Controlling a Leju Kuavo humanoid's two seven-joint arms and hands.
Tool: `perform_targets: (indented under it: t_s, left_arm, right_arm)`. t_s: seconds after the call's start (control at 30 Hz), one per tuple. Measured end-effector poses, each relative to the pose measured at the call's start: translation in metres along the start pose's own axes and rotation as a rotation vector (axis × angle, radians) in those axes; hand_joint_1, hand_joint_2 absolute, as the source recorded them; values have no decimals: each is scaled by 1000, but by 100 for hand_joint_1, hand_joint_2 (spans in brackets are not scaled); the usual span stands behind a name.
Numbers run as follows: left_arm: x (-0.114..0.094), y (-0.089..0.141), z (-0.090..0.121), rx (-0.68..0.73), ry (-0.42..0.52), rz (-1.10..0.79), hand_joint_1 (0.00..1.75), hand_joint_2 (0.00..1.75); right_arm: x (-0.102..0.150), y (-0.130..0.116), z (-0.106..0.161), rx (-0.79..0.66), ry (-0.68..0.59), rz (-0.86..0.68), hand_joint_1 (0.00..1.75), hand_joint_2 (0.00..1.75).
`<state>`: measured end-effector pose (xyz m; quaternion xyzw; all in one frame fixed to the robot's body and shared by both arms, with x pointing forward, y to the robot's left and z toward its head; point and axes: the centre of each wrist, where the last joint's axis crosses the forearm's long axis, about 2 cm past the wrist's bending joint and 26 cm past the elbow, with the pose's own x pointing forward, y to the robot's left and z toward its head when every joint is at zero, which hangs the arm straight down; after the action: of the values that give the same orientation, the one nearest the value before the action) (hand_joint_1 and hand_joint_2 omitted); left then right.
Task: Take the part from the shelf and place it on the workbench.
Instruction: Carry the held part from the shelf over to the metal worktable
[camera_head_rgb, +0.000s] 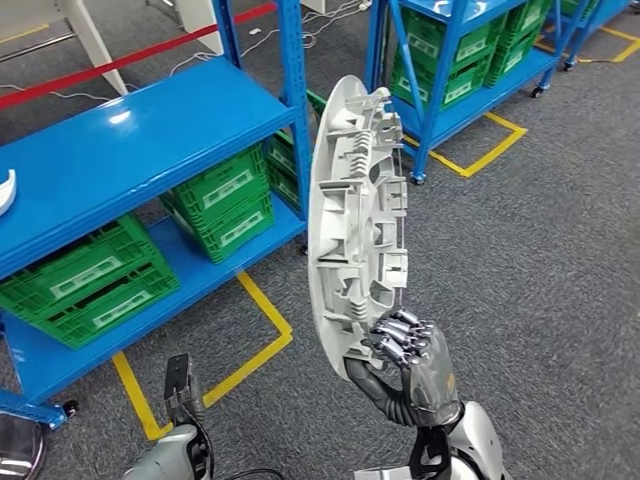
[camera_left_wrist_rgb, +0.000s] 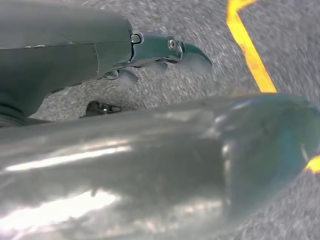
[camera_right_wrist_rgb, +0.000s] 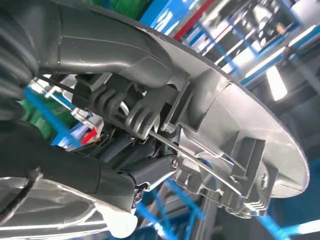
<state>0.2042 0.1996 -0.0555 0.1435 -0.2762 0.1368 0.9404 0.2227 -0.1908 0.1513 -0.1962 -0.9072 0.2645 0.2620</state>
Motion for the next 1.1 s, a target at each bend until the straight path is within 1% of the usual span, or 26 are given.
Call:
perform_targets:
  t_s: [0.33, 0.53, 0.93, 1.1]
  left_arm:
    - [0, -4, 2, 2, -3, -17, 0, 0]
    - [2, -13, 7, -1, -3, -15, 0, 0]
    - [6, -14, 7, -6, 4, -15, 0, 0]
    - [3, -9, 5, -12, 15, -11, 0, 0]
  right_arm:
    - [-2, 4, 1, 6, 15, 0, 175, 175]
    - [-5, 5, 2, 7, 24, -1, 175, 175]
    - [-10, 9, 5, 12, 34, -3, 175, 175]
    - [-13, 11, -1, 11, 28, 2, 175, 175]
